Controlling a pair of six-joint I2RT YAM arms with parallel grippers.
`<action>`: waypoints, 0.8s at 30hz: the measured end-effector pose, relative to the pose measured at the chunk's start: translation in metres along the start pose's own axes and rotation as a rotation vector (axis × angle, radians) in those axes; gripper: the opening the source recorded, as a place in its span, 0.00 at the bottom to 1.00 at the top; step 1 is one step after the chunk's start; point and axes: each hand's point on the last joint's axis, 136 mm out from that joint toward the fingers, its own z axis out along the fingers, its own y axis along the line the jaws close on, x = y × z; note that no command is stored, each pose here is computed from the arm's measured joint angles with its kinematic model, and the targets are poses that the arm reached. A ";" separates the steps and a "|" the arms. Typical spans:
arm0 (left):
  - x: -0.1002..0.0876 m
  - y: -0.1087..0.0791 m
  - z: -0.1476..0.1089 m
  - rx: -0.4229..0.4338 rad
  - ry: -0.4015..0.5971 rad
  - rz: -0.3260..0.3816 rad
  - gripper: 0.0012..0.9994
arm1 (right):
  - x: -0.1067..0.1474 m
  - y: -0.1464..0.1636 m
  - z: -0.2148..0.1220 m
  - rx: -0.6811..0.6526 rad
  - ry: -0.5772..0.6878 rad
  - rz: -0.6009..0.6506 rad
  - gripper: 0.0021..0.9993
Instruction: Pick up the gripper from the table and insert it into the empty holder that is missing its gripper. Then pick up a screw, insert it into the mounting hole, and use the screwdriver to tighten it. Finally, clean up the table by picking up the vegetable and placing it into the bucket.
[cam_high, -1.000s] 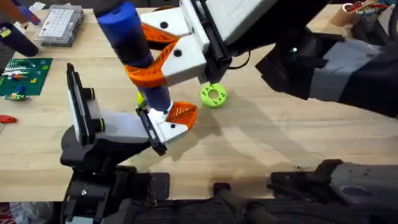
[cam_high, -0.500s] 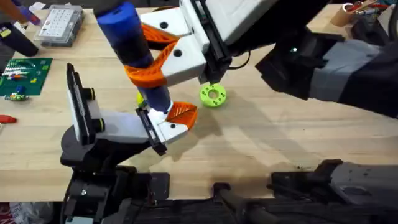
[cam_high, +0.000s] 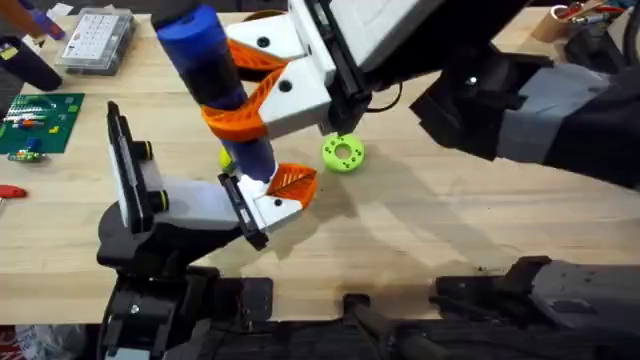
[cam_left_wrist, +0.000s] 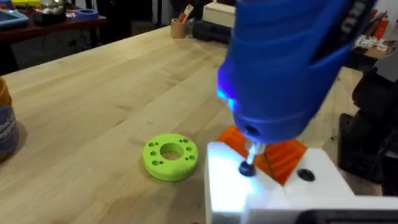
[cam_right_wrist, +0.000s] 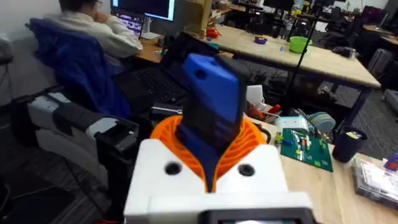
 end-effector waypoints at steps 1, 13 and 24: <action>0.000 0.000 0.000 0.000 0.000 0.000 0.00 | 0.000 0.000 0.000 0.000 0.000 0.000 0.02; 0.000 0.000 0.000 0.000 0.000 0.000 0.00 | 0.004 0.000 0.000 0.001 0.007 0.018 0.02; 0.000 0.000 0.000 0.000 0.000 0.000 0.00 | 0.004 0.000 0.000 0.004 0.007 0.018 0.02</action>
